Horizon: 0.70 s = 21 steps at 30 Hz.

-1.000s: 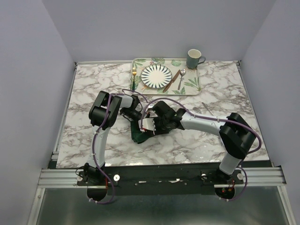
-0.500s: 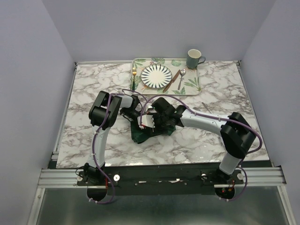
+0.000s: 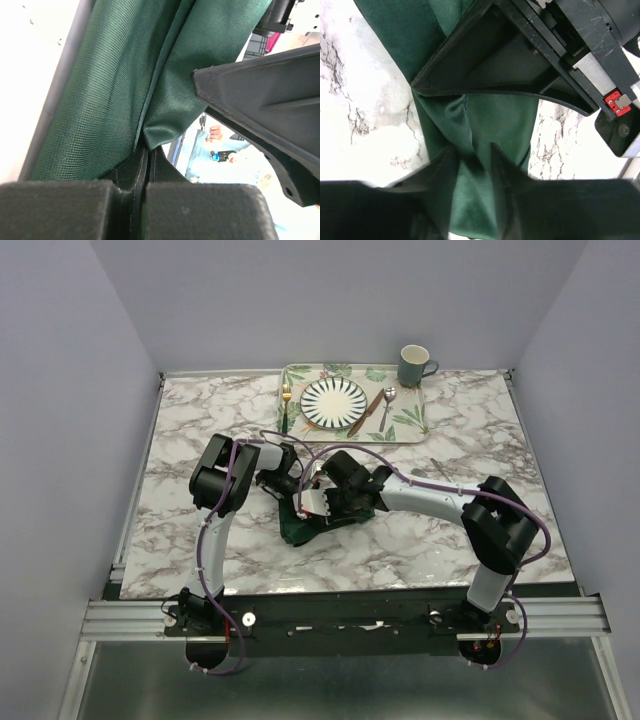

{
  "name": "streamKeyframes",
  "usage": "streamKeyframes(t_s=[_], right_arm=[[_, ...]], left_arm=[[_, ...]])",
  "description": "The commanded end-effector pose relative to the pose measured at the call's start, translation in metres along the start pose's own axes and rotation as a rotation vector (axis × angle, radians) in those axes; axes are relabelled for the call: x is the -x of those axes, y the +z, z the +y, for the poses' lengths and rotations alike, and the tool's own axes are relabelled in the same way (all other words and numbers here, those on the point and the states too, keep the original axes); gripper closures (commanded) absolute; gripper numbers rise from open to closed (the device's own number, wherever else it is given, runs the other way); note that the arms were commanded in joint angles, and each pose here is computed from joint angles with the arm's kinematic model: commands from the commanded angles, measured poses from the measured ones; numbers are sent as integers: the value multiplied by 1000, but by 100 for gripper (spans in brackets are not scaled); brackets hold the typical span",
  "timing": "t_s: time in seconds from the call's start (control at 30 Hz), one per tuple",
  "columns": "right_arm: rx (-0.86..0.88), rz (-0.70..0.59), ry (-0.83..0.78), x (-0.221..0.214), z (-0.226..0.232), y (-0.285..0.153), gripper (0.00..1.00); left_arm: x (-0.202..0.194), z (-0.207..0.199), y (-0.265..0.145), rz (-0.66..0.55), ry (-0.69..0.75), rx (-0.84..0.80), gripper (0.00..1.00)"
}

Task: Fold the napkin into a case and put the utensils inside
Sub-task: Fold the 2/3-rectangle-folded napkin at the center of the board.

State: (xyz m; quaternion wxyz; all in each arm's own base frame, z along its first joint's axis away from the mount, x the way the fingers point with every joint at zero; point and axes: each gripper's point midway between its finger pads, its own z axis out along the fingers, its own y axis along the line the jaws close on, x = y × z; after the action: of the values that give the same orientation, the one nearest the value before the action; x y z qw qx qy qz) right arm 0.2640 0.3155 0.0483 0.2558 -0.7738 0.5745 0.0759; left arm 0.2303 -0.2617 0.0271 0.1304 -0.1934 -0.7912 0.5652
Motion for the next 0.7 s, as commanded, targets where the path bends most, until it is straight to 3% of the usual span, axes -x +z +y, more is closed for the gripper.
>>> streamKeyframes(t_s=[0.0, 0.07, 0.1, 0.27, 0.37, 0.53, 0.67], right_arm=[[11, 15, 8, -7, 2, 4, 76], [24, 13, 9, -7, 5, 4, 94], [29, 9, 13, -8, 6, 4, 98], [55, 2, 29, -9, 10, 3, 99], [67, -7, 48, -10, 11, 2, 99], [95, -33, 89, -9, 10, -1, 99], [131, -54, 146, -7, 7, -5, 99]], left_arm=[[-9, 19, -4, 15, -8, 75, 100], [-7, 13, -8, 0, 12, 70, 99], [-6, 10, -9, -9, 27, 66, 95], [-1, -14, -27, -69, 95, 58, 70], [0, -27, -36, -101, 126, 55, 61], [1, -38, -58, -171, 167, 59, 60], [11, -34, -79, -238, 162, 101, 65]])
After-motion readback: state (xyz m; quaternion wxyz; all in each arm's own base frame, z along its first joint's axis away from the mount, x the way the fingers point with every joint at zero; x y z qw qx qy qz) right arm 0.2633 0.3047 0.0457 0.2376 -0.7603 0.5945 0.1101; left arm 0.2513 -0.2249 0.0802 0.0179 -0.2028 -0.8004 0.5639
